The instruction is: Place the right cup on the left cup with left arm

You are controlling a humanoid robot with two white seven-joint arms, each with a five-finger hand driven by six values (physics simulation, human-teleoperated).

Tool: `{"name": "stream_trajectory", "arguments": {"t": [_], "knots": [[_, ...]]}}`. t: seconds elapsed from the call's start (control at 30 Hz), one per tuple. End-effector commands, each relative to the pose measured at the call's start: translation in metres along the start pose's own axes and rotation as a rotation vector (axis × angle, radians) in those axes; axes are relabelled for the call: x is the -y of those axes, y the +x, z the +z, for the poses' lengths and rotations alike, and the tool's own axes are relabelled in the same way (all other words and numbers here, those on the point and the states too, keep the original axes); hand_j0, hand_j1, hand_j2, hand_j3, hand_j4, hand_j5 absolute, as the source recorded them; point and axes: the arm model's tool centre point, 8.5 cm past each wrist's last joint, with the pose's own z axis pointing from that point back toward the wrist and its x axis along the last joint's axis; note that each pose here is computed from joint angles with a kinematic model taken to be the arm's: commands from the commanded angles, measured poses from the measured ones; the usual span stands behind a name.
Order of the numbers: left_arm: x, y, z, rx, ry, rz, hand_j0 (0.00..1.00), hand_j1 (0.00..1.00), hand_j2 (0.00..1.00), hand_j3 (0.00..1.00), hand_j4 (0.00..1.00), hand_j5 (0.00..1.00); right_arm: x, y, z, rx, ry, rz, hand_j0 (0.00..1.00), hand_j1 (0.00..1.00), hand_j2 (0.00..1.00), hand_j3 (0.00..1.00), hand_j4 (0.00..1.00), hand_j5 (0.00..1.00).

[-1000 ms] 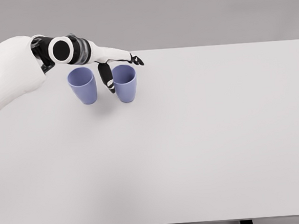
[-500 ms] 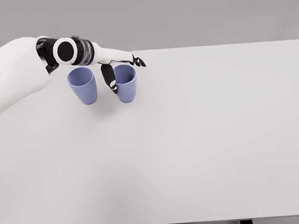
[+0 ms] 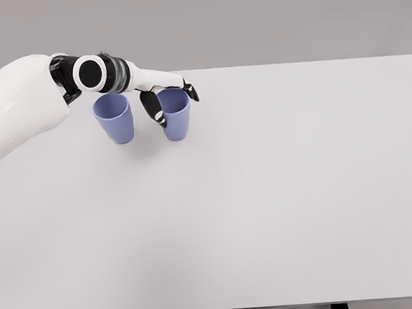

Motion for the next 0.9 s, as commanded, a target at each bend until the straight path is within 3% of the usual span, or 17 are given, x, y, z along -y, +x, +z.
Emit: {"name": "stream_trajectory", "arguments": {"t": [0.0, 0.27, 0.87], "knots": [[0.001, -0.001, 0.001, -0.001, -0.003, -0.001, 0.76, 0.76, 0.76, 0.76, 0.76, 0.76, 0.0, 0.0, 0.0, 0.0, 0.0, 0.0, 1.0, 1.0, 1.0, 1.0, 1.0, 1.0], [-0.002, 0.002, 0.003, 0.007, 0.003, -0.011, 0.65, 0.65, 0.65, 0.65, 0.65, 0.65, 0.0, 0.0, 0.0, 0.0, 0.0, 0.0, 1.0, 1.0, 1.0, 1.0, 1.0, 1.0], [-0.019, 0.014, 0.045, 0.048, 0.05, -0.088, 0.59, 0.59, 0.59, 0.59, 0.59, 0.59, 0.0, 0.0, 0.0, 0.0, 0.0, -0.001, 1.0, 1.0, 1.0, 1.0, 1.0, 1.0]]}}
